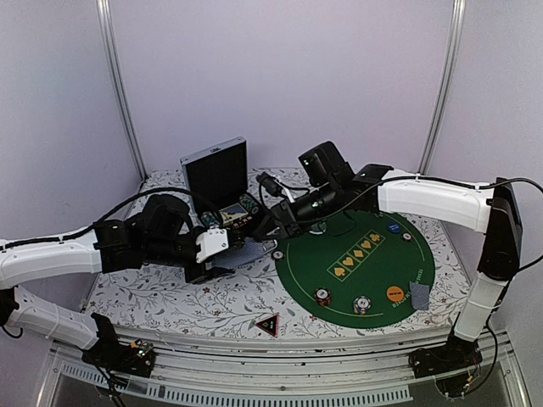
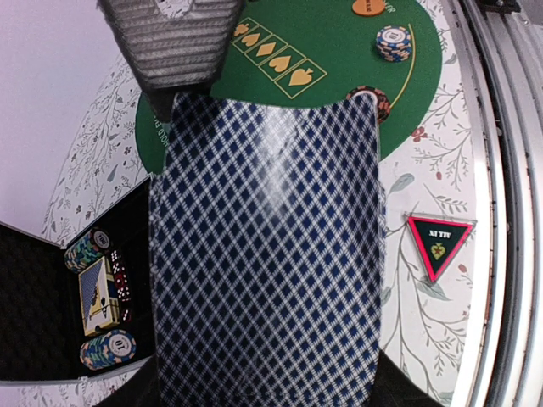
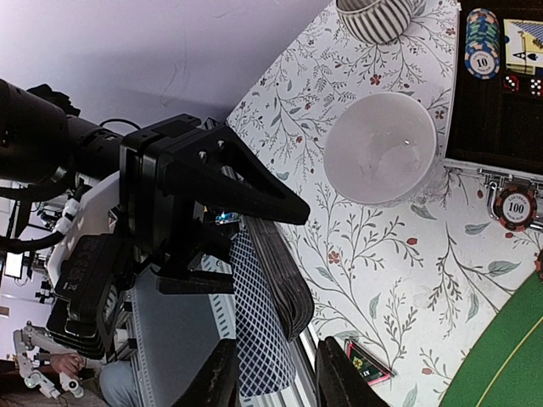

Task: Distribute texas hold em gaming equipment
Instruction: Pick up the poker card from the face-down deck piles.

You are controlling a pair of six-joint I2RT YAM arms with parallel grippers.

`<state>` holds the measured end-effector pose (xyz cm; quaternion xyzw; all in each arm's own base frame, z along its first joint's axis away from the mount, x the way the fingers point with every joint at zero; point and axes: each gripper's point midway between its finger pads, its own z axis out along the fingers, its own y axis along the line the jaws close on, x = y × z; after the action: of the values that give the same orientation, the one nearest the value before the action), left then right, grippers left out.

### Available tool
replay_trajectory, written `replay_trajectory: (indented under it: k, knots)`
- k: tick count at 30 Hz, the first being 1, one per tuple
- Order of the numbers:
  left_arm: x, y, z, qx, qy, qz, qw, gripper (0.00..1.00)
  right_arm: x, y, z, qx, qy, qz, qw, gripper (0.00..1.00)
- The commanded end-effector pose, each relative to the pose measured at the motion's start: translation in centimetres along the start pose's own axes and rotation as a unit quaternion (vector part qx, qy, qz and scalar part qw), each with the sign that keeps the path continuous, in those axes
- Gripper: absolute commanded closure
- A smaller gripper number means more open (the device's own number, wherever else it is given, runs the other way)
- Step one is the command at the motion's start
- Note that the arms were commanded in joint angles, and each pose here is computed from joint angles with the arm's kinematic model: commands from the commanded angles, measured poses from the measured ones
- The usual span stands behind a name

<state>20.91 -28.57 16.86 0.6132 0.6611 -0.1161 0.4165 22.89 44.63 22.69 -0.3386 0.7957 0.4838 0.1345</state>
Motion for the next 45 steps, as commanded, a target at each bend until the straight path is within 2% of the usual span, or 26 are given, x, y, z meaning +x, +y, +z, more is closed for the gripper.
replay_trajectory:
  k: [1,4,9,11,14,16,32,40,45]
  knots:
    - [-0.7,0.6,-0.5,-0.008,-0.013,-0.002,1.0,0.41,0.9,-0.4,0.5,-0.007,0.018,0.009,1.0,0.72]
    - [-0.7,0.5,-0.5,-0.006,-0.012,-0.003,1.0,0.41,1.0,-0.2,0.5,-0.015,0.022,0.009,1.0,0.8]
    - [-0.7,0.6,-0.5,-0.008,-0.012,-0.003,1.0,0.41,1.3,-0.6,1.0,-0.016,0.03,0.017,0.999,0.77]
    - [-0.7,0.6,-0.5,-0.008,-0.012,-0.003,1.0,0.41,1.5,-0.7,1.3,-0.019,0.034,0.02,0.999,0.79]
    - [-0.7,0.6,-0.4,-0.007,-0.012,-0.002,1.0,0.41,1.4,-0.7,1.6,-0.022,0.036,0.02,0.999,0.92]
    - [-0.7,0.6,-0.4,-0.007,-0.012,-0.003,1.0,0.41,1.3,-0.7,1.6,-0.023,0.037,0.021,0.999,0.97]
    - [-0.5,0.6,-0.4,-0.008,-0.009,-0.003,1.0,0.41,0.0,0.5,-2.4,0.01,0.011,-0.006,1.0,0.98]
    - [-0.5,0.6,-0.4,-0.008,-0.008,-0.003,1.0,0.41,-1.8,1.0,-6.8,0.016,-0.037,-0.018,0.999,0.98]
    - [-0.5,0.6,-0.4,-0.009,-0.009,-0.002,1.0,0.41,-3.3,-0.8,-12.2,0.044,-0.097,-0.002,0.994,0.98]
